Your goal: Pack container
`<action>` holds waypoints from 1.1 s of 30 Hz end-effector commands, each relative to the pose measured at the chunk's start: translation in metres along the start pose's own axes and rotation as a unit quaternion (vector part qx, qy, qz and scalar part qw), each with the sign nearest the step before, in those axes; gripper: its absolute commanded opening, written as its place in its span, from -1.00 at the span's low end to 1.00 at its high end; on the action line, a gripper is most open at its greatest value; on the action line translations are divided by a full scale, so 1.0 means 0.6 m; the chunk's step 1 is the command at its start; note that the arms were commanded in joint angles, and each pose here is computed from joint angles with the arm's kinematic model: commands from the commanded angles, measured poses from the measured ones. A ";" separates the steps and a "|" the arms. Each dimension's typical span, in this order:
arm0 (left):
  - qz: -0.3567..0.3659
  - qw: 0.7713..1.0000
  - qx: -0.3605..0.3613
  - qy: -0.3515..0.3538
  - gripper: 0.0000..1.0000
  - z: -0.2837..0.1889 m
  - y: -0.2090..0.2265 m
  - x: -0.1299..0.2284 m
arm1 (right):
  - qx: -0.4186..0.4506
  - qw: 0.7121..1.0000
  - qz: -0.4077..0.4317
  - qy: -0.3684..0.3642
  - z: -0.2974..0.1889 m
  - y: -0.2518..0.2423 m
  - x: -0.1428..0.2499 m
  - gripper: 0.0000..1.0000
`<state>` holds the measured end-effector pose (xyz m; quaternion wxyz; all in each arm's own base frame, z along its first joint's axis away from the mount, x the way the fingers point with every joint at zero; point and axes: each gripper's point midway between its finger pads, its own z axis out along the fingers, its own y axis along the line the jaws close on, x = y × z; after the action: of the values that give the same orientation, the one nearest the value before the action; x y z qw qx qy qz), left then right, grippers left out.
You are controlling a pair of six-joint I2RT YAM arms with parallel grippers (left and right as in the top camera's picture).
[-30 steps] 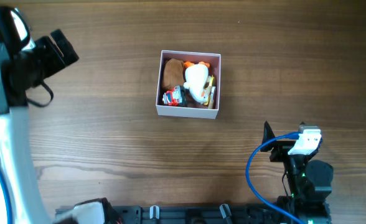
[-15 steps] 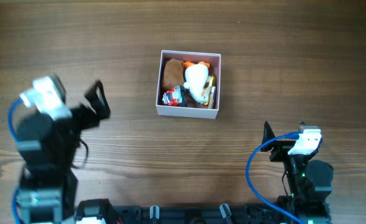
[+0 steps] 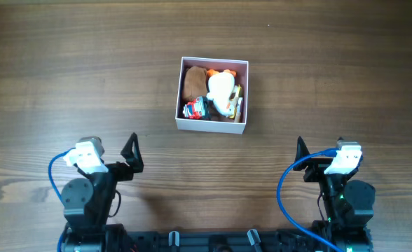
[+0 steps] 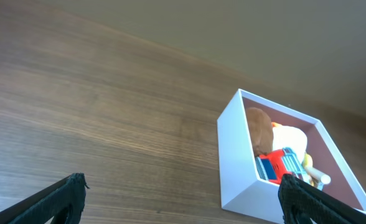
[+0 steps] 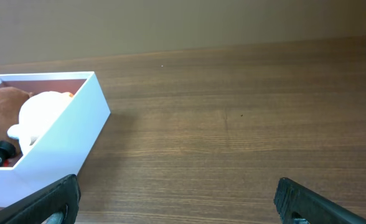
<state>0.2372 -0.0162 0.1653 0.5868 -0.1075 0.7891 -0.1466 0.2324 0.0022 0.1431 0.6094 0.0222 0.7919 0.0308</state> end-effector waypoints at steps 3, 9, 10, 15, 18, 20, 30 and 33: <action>0.006 0.999 0.033 -0.007 1.00 0.007 -0.008 0.035 | 0.008 1.000 0.007 -0.008 -0.001 -0.005 -0.002 1.00; 0.010 0.999 0.044 -0.028 1.00 0.006 -0.012 0.034 | 0.008 1.000 0.007 -0.008 -0.001 -0.005 -0.003 1.00; 0.010 0.998 0.046 -0.031 1.00 0.005 -0.013 0.032 | 0.008 1.000 0.007 -0.008 -0.001 -0.005 -0.002 1.00; 0.010 0.998 0.045 -0.031 1.00 0.005 -0.012 0.033 | 0.008 1.000 0.008 -0.008 -0.001 -0.005 -0.003 0.99; 0.010 0.998 0.045 -0.031 0.99 0.005 -0.012 0.033 | 0.008 1.000 0.007 -0.008 -0.001 -0.005 -0.003 0.99; 0.010 0.998 0.045 -0.030 0.99 0.005 -0.012 0.033 | 0.008 1.000 0.007 -0.008 -0.001 -0.005 -0.002 0.99; 0.010 0.998 0.045 -0.031 0.99 0.005 -0.012 0.033 | 0.008 1.000 0.007 -0.008 -0.001 -0.005 -0.002 0.99; 0.010 0.998 0.045 -0.031 0.99 0.005 -0.012 0.033 | 0.008 1.000 0.008 -0.008 -0.001 -0.005 -0.002 1.00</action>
<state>0.2352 -0.0258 0.1508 0.6166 -0.0850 0.7654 -0.1632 0.2324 0.0022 0.1431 0.6094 0.0222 0.7919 0.0308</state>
